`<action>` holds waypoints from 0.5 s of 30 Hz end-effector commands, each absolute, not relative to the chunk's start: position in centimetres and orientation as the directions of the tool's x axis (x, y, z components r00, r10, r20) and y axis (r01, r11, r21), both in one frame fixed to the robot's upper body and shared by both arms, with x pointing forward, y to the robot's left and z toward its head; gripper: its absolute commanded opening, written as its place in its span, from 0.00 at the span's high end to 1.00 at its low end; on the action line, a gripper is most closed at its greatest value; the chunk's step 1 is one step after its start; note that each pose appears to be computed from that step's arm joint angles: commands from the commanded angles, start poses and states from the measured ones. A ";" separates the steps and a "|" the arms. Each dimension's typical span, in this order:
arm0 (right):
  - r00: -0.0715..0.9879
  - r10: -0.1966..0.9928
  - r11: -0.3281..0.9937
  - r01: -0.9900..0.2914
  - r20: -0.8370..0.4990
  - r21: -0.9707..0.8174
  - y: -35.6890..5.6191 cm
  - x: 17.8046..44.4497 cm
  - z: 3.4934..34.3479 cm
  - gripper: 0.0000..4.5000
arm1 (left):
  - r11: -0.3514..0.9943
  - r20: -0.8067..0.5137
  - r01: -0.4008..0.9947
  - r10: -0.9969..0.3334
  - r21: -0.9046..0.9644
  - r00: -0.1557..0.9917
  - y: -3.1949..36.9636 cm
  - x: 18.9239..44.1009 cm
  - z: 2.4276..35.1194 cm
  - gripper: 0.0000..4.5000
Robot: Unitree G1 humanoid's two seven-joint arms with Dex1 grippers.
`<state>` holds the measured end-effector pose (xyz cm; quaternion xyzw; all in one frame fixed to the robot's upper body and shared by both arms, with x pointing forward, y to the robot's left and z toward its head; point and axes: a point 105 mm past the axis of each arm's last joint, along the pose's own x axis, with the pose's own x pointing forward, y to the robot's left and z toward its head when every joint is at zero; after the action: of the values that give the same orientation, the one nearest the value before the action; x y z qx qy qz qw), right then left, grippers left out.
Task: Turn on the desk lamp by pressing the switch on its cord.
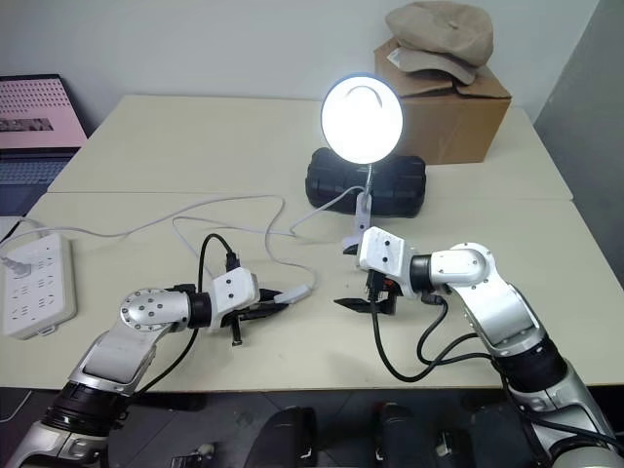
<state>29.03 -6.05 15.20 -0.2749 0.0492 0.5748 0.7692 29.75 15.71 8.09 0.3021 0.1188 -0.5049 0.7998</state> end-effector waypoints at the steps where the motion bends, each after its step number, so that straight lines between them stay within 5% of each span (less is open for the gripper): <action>1: 0.376 0.853 0.217 -0.886 -0.362 -0.410 -6.5 29.1 16.4 0.00 | 0.287 -0.485 0.894 -0.761 0.344 0.430 15.7 29.3 8.6 0.57; 11: 0.410 0.842 0.245 -0.870 -0.352 -0.427 -7.7 30.3 17.0 0.00 | 0.289 -0.491 0.893 -0.756 0.344 0.433 17.8 26.4 9.9 0.12; 15: 0.374 0.862 0.204 -0.873 -0.342 -0.443 -8.8 29.7 17.8 0.00 | 0.397 -0.497 0.861 -0.704 0.318 0.508 20.4 23.5 11.5 0.09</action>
<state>30.12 -8.48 16.02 -0.2842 0.0469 0.5504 0.7836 23.59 19.51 8.70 0.2531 0.1685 -0.5055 0.8074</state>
